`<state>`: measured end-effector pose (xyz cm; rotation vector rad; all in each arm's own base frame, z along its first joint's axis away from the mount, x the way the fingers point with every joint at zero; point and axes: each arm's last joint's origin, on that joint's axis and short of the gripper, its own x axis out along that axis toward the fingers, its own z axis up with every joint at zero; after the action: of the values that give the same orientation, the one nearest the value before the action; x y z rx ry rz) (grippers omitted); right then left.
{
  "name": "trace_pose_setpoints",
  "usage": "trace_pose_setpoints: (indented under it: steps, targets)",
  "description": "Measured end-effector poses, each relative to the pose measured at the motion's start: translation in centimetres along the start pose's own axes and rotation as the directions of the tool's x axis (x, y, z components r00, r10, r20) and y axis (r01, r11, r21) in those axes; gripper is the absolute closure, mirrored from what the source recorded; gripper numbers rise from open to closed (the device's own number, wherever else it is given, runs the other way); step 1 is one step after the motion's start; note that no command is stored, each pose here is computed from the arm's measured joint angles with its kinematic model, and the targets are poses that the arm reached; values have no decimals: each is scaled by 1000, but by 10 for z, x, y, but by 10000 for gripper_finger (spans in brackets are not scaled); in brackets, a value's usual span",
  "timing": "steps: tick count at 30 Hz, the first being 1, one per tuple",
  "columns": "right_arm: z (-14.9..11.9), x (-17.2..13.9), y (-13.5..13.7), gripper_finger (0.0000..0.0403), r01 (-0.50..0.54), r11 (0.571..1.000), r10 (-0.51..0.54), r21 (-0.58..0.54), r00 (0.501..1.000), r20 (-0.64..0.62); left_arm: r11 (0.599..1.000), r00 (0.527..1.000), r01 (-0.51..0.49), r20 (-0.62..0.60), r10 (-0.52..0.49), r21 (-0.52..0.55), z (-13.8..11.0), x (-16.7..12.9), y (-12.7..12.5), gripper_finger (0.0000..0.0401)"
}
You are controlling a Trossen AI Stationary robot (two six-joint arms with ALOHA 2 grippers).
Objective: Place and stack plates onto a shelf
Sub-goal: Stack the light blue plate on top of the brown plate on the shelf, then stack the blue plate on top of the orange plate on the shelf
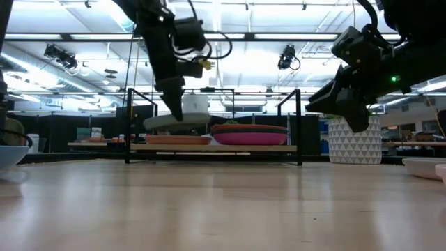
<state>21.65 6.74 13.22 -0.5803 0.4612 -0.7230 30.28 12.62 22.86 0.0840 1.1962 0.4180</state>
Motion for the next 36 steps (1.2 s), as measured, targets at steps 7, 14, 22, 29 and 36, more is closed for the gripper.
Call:
trace_pose_setpoints:
  steps: [7, 14, 22, 29, 36]
  targets:
    - [0, 0, 1, 270, -23, 1000, 23, 6, 1000, 6, 998, 1000, 16, 2, -16, 63, -4, 10, 7, 387]
    - [1, -2, 2, 270, -49, 999, 49, 13, 999, 15, 994, 998, 64, -24, -62, 93, -7, 20, 11, 383]
    - [1, -5, 3, 270, -59, 998, 58, 16, 998, 23, 991, 998, 58, 10, -59, 119, -1, 21, 6, 265]
    - [1, -5, 4, 270, -62, 998, 62, 17, 998, 23, 992, 995, 98, -15, -97, 79, 13, -2, -9, 228]
    - [0, -5, 4, 270, -72, 997, 72, 7, 997, 19, 910, 905, 404, -102, -412, -91, 13, -30, -66, 243]
